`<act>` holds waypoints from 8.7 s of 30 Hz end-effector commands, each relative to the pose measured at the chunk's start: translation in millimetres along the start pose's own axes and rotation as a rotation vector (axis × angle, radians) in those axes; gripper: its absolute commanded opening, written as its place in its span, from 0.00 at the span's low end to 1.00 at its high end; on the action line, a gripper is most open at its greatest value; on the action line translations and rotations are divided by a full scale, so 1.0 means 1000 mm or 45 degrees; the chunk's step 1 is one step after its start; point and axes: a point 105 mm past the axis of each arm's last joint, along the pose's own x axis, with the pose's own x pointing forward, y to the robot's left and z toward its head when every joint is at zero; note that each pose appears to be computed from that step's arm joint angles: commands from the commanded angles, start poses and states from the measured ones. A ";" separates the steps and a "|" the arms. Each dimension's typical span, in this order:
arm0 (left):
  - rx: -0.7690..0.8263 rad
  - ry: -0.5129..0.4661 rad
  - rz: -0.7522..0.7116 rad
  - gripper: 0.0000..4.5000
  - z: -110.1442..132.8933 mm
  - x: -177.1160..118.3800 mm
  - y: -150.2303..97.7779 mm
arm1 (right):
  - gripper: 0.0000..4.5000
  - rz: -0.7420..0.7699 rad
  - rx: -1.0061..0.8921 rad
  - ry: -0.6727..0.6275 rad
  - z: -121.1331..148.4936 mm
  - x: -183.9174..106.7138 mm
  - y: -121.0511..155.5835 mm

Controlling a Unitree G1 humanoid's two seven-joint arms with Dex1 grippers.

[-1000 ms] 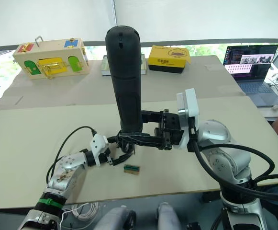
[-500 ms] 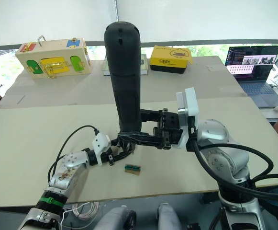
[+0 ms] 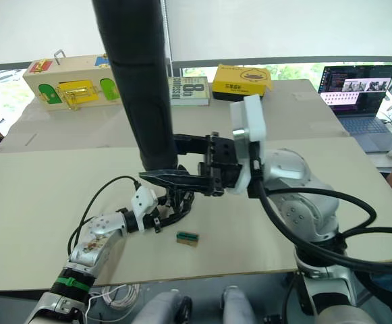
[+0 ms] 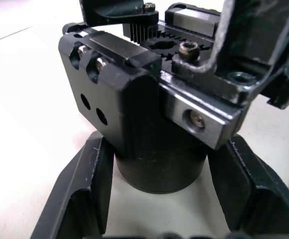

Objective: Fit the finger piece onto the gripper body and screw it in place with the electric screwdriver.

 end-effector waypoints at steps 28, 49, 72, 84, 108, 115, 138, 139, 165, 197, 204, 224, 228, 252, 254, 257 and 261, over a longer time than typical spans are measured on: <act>-0.074 0.114 -0.063 0.50 -0.021 -0.003 -0.017 | 0.43 -0.090 -0.058 0.082 -0.035 0.021 -0.027; -0.097 0.127 -0.053 0.50 -0.023 -0.003 -0.016 | 0.43 -0.104 -0.040 0.154 -0.051 0.017 -0.028; -0.096 0.125 -0.053 0.50 -0.022 -0.004 -0.016 | 0.43 -0.114 -0.036 0.170 -0.057 0.014 -0.028; -0.100 0.127 -0.058 0.50 -0.022 -0.004 -0.016 | 0.43 -0.117 -0.032 0.168 -0.060 0.013 -0.026; -0.118 0.126 -0.066 0.50 -0.025 -0.004 -0.019 | 0.43 -0.070 -0.005 0.169 -0.063 0.014 -0.019; -0.120 0.128 -0.068 0.50 -0.025 -0.004 -0.019 | 0.43 -0.171 0.099 0.141 -0.070 0.008 -0.025; -0.129 0.134 -0.069 0.50 -0.026 -0.006 -0.018 | 0.43 -0.220 0.031 0.269 -0.108 -0.002 -0.021; -0.129 0.135 -0.069 0.50 -0.026 -0.006 -0.018 | 0.43 -0.221 0.027 0.274 -0.109 -0.002 -0.021; -0.137 0.139 -0.061 0.50 -0.031 -0.008 -0.018 | 0.43 -0.312 0.231 0.420 -0.151 -0.012 -0.022; -0.155 0.155 0.003 0.50 -0.044 -0.011 -0.012 | 0.43 -0.114 -0.058 0.114 -0.065 0.006 -0.023; -0.168 0.152 0.045 0.50 -0.044 -0.011 -0.010 | 0.43 -0.033 -0.081 0.012 -0.037 0.010 -0.015; -0.199 0.085 0.135 0.99 -0.031 -0.063 -0.001 | 0.43 0.079 0.058 -0.036 0.028 -0.029 0.011; -0.202 0.061 0.082 0.99 -0.021 -0.104 -0.001 | 0.43 -0.150 0.208 0.274 0.029 -0.078 -0.005; -0.076 -0.015 -0.083 0.99 0.030 -0.166 0.002 | 0.43 -1.083 0.914 1.791 -0.095 -0.326 -0.019; -0.074 -0.016 -0.078 0.99 0.031 -0.164 0.003 | 0.43 -1.075 0.932 1.792 -0.100 -0.327 -0.020; -0.066 -0.011 -0.084 0.99 0.033 -0.161 0.004 | 0.43 -1.063 0.942 1.792 -0.105 -0.326 -0.023; -0.045 0.007 -0.068 1.00 0.035 -0.163 0.005 | 0.80 -1.034 0.958 1.786 -0.104 -0.327 -0.023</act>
